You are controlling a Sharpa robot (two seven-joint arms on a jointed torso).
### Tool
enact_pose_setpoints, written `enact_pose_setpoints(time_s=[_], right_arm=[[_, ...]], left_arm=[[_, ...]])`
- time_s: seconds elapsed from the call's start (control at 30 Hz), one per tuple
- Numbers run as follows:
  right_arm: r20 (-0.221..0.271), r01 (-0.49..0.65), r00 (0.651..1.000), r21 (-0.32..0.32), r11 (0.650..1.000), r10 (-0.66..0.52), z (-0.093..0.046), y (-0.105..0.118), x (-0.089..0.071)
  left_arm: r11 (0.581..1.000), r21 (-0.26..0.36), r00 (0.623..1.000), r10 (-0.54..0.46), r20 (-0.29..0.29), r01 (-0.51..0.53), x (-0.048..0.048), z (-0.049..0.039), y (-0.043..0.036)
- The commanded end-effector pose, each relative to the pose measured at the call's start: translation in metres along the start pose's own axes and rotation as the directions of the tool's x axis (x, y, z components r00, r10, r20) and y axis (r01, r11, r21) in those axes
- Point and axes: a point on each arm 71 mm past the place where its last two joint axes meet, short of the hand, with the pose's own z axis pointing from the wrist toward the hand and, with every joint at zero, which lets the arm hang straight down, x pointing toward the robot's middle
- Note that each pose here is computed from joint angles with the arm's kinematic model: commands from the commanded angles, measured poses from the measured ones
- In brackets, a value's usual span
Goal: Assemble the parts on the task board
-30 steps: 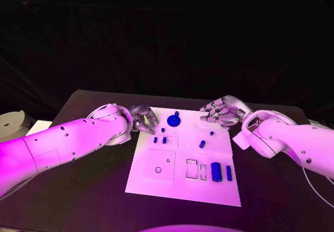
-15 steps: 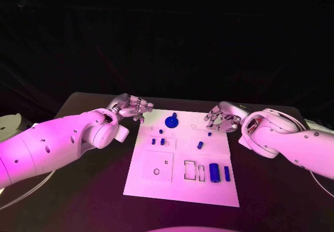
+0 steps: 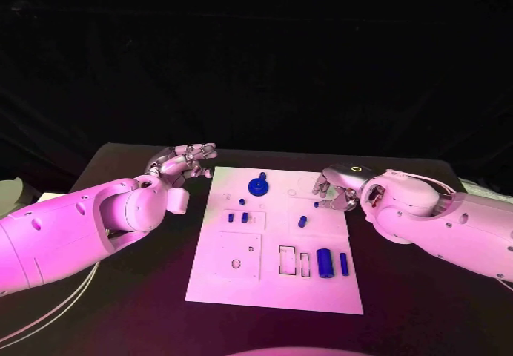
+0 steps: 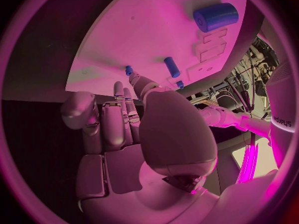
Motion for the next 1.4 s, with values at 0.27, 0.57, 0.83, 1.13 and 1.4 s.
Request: enact_pose_setpoints(time_s=[0.27,0.57,0.83,1.13,1.4], right_arm=[[-0.068,0.085,0.994,-0.004,0.996,-0.086,0.001,0.007,0.008],[-0.056,0.067,0.996,-0.010,0.998,-0.067,0.005,0.008,0.010],[-0.089,0.066,0.994,-0.015,0.998,-0.067,0.006,0.009,0.014],[-0.122,0.071,0.990,-0.010,0.997,-0.072,0.007,0.010,0.021],[-0.143,0.090,0.986,-0.004,0.996,-0.089,0.009,0.012,0.026]], left_arm=[[0.998,0.022,0.999,-0.051,-0.001,0.051,-0.0021,-0.0009,-0.0020],[0.999,0.007,0.999,-0.048,-0.003,0.048,-0.0006,-0.0021,-0.0011],[0.999,-0.001,0.999,-0.046,-0.012,0.046,0.0020,-0.0030,-0.0006],[0.999,-0.007,0.999,-0.047,-0.018,0.047,0.0034,-0.0041,-0.0004],[0.999,-0.009,0.999,-0.048,-0.020,0.047,0.0039,-0.0052,-0.0006]])
